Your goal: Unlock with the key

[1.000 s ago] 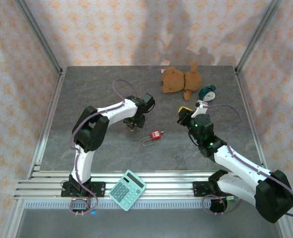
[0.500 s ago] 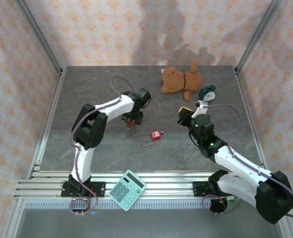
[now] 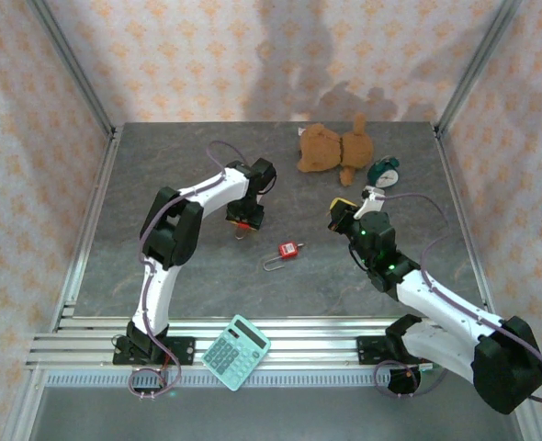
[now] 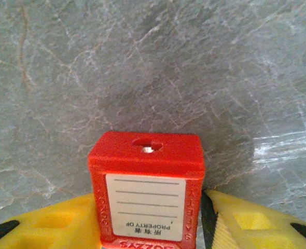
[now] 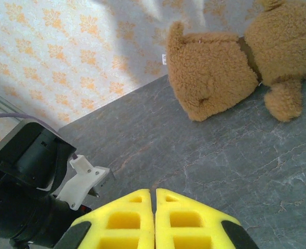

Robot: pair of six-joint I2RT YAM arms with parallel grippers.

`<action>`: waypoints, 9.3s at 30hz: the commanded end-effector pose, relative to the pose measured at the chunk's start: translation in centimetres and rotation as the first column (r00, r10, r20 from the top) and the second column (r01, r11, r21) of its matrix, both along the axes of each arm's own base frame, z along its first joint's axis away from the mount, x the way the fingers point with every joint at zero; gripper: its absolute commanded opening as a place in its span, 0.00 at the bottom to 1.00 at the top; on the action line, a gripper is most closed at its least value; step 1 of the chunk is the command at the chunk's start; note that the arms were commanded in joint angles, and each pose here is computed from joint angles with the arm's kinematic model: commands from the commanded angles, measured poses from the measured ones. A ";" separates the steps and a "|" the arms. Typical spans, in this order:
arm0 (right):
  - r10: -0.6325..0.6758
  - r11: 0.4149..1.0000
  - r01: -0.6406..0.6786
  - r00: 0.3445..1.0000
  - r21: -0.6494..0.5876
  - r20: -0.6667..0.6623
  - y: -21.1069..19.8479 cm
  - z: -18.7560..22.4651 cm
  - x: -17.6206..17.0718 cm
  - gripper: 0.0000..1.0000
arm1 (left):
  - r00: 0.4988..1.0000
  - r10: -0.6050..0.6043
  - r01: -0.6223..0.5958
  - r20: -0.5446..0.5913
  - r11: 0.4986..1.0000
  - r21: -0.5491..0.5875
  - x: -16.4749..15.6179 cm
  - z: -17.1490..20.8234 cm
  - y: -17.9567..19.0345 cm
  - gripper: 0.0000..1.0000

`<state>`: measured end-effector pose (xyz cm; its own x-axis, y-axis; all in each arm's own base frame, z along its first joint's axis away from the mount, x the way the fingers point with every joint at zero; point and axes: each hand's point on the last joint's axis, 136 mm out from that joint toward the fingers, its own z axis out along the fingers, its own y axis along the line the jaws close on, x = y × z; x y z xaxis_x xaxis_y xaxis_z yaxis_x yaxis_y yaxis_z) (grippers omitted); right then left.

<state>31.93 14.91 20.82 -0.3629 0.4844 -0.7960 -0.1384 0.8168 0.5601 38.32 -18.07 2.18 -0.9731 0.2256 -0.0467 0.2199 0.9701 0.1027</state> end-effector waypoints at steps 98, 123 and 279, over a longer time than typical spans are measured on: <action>0.207 0.975 -0.212 0.975 0.068 0.076 4.9 5.4 -3.4 0.06 | 0.351 -0.171 0.574 0.921 0.816 -0.067 -9.2 18.2 -11.6 0.39; 0.374 0.922 -0.381 0.923 0.065 0.094 8.2 4.6 -4.1 0.05 | 0.367 -0.151 0.632 0.918 0.765 -0.126 -10.7 18.1 -14.9 0.38; 0.578 0.813 -0.581 0.799 0.036 -0.166 13.6 -5.4 -7.1 0.03 | 0.228 0.183 0.614 0.956 0.735 -0.288 -8.3 29.0 -11.7 0.24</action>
